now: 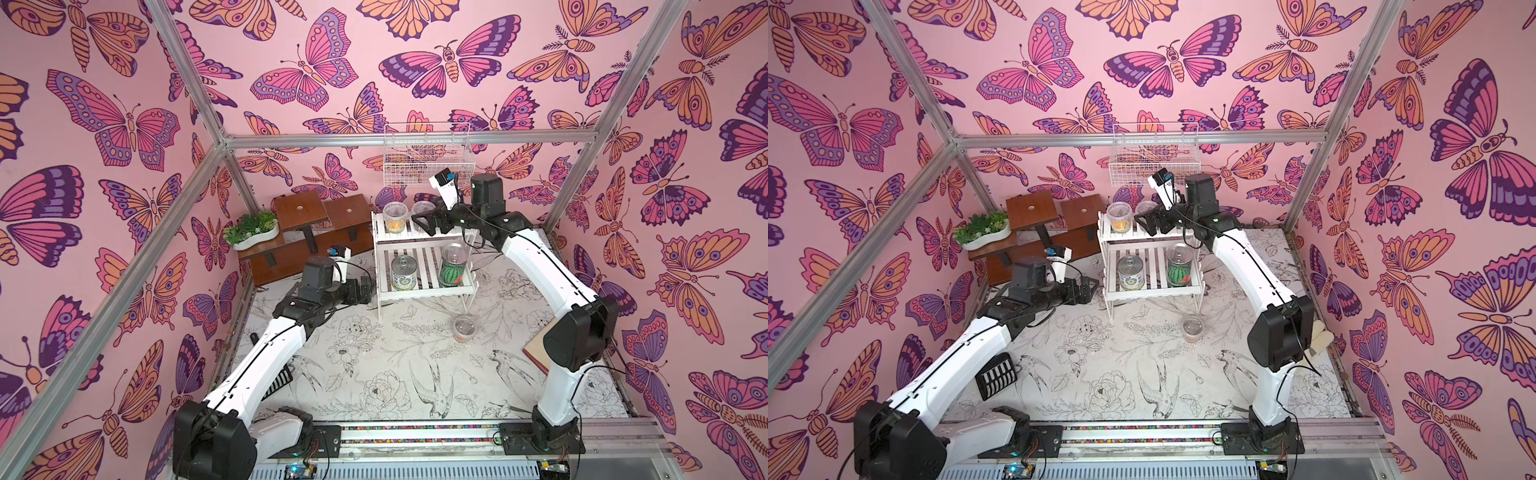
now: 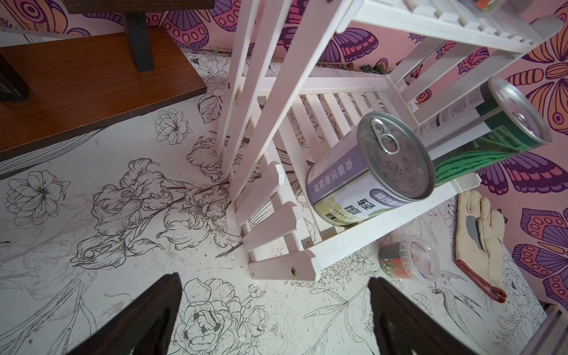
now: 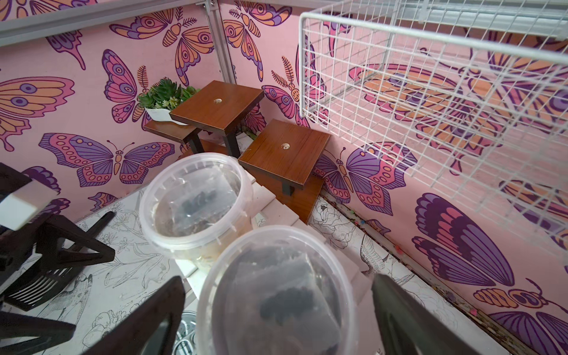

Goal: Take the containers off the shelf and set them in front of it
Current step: 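Pick up a container from the shelf.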

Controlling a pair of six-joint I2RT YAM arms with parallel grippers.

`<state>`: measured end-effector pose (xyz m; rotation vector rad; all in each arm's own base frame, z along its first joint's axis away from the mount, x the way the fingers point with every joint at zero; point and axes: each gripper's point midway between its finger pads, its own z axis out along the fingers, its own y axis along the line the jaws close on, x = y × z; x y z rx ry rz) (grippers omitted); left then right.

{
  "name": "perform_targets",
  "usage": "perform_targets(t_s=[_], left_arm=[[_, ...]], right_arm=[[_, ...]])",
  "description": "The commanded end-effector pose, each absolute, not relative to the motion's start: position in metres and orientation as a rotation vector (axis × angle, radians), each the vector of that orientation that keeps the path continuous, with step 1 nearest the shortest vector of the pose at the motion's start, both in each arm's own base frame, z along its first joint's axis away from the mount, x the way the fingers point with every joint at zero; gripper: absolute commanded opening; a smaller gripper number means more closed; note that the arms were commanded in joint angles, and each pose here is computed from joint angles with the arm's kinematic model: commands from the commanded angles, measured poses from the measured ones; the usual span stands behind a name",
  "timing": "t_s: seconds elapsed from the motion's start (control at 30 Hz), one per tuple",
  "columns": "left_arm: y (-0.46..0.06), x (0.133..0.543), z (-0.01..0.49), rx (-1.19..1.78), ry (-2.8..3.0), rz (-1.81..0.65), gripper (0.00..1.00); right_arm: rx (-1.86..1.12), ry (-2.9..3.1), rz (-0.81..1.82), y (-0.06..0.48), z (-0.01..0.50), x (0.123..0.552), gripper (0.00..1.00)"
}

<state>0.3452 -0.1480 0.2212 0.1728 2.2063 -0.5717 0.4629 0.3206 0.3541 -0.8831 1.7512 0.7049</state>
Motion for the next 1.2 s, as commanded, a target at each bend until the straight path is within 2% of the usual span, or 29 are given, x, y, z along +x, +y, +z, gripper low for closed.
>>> perform_targets(t_s=[0.0, 0.4, 0.5, 0.87, 1.17], left_arm=[[-0.146, 0.346, 0.218, 0.188, 2.199, -0.566, 1.00], [-0.145, 0.348, 0.220, 0.185, 2.195, -0.566, 1.00], [-0.146, 0.348, 0.220, 0.186, 2.196, -0.567, 1.00], [-0.145, 0.350, 0.222, 0.183, 2.192, -0.565, 1.00], [-0.145, 0.351, 0.222, 0.182, 2.192, -0.563, 1.00]], right_arm=[[-0.881, 1.748, 0.740, 0.323, 0.359, 0.463, 0.94], [-0.887, 1.786, 0.758, 0.325, 0.346, 0.460, 0.90], [-0.889, 1.790, 0.758, 0.325, 0.344, 0.460, 0.85], [-0.897, 1.809, 0.749, 0.326, 0.337, 0.462, 0.56], [-0.871, 1.756, 0.738, 0.322, 0.364, 0.459, 0.51]])
